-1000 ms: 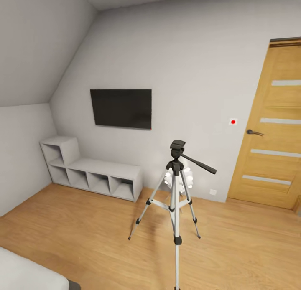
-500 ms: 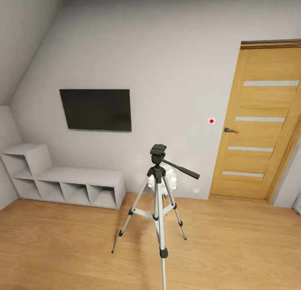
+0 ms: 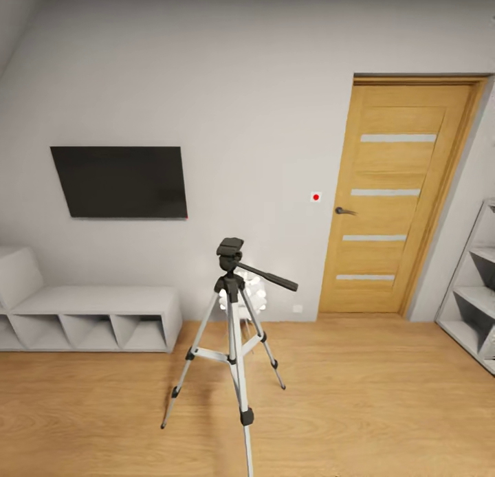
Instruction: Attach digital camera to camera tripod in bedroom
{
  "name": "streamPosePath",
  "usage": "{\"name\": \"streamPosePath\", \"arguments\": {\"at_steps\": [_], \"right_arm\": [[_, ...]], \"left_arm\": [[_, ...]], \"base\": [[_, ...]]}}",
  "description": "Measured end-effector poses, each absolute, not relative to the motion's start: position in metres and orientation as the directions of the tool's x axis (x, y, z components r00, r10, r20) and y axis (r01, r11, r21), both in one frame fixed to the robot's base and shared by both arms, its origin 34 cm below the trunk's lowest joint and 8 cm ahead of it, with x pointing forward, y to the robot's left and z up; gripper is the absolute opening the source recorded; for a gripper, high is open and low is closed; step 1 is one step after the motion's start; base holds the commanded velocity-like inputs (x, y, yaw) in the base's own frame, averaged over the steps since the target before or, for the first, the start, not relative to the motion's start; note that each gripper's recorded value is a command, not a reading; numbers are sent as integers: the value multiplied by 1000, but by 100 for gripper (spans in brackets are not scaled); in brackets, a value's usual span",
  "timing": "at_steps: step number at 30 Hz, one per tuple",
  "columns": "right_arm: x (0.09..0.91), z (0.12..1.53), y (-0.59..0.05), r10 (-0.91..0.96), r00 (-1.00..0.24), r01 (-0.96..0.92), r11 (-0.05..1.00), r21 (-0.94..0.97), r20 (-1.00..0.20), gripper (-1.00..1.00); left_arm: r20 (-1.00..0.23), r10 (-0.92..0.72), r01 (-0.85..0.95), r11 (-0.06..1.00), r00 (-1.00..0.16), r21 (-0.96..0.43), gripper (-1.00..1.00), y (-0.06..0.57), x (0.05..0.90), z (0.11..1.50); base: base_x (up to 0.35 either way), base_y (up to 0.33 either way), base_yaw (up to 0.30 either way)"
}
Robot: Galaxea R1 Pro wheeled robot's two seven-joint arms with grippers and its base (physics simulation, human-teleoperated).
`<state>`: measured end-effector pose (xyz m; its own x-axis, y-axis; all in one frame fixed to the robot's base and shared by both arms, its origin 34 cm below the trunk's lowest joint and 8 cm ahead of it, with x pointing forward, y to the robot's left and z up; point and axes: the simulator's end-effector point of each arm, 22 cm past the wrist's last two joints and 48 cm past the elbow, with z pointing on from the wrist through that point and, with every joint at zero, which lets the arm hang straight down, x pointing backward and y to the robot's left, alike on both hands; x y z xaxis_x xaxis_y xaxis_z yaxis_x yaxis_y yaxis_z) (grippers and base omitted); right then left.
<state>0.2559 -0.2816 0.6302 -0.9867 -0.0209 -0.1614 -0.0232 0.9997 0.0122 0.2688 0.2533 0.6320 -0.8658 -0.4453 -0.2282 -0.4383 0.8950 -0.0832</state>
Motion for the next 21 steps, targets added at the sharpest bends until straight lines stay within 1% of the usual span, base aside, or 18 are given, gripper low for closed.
{"name": "streamPosePath", "arguments": {"at_steps": [3,11,21], "right_arm": [[256,630,-282,-21,-987,-24,1000,12,-162,100],[257,630,-282,-28,-986,-31,999,13,-164,100],[257,630,-282,-30,-986,-33,999,13,-164,100]], "left_arm": [[-228,-445,-438,895,-866,-83,-100,253,269,632],[-229,-445,-438,895,-866,-83,-100,254,269,632],[-229,-445,-439,895,-866,-82,-100,255,269,632]], "base": [[0,88,-75],[28,189,-14],[4,29,-1]]}}
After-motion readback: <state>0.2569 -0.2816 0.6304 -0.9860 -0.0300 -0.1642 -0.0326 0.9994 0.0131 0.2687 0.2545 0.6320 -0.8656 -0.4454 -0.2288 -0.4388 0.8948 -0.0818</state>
